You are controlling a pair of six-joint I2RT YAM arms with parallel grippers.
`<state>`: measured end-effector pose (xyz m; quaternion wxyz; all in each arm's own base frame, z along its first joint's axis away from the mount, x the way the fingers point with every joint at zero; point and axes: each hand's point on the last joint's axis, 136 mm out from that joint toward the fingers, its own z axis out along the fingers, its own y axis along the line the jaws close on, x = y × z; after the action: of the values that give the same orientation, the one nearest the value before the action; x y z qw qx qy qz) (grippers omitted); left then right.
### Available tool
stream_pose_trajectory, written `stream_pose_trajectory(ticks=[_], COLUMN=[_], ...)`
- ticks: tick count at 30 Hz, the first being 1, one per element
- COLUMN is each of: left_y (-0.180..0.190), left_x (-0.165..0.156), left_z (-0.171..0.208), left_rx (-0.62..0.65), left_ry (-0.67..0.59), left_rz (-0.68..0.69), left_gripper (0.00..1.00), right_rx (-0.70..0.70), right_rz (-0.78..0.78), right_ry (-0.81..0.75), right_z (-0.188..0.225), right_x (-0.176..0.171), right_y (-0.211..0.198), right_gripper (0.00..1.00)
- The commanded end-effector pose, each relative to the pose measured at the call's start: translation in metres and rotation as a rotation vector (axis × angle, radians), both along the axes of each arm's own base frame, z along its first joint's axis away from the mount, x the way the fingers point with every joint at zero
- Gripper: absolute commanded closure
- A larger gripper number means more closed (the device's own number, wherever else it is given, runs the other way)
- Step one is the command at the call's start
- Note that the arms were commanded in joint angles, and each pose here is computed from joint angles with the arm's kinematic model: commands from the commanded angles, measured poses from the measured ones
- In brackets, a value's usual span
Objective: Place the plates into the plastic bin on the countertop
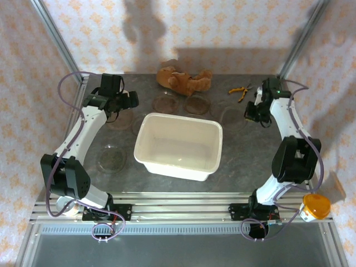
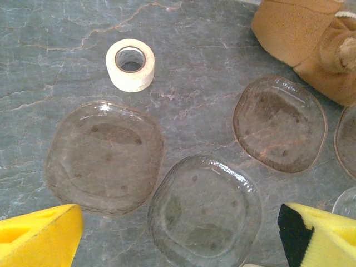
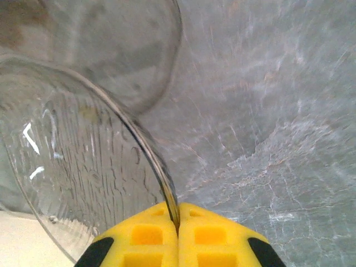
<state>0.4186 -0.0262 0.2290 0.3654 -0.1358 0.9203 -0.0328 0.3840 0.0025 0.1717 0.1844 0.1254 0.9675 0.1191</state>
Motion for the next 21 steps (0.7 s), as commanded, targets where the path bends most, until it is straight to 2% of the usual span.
stream_pose_trajectory(ticks=[1, 7, 11, 17, 21], left_y=[0.004, 0.004, 0.002, 0.004, 0.005], left_x=[0.016, 0.024, 0.029, 0.032, 0.033], left_z=[0.023, 0.02, 0.018, 0.015, 0.021], left_rx=[-0.011, 0.008, 0.009, 0.011, 0.018], left_ry=[-0.086, -0.077, -0.075, -0.069, -0.084], left_rz=[0.031, 0.014, 0.004, 0.01, 0.009], left_gripper=[0.07, 0.07, 0.07, 0.07, 0.07], right_rx=[0.012, 0.005, 0.048, 0.128, 0.164], right_rz=[-0.021, 0.025, 0.035, 0.138, 0.204], right_ry=[-0.069, -0.156, -0.232, -0.217, -0.18], right_z=[0.061, 0.114, 0.141, 0.144, 0.131], right_x=[-0.012, -0.022, -0.03, -0.042, -0.046], right_y=[0.013, 0.052, 0.079, 0.152, 0.201], right_gripper=[1.0, 1.0, 1.0, 1.0, 1.0])
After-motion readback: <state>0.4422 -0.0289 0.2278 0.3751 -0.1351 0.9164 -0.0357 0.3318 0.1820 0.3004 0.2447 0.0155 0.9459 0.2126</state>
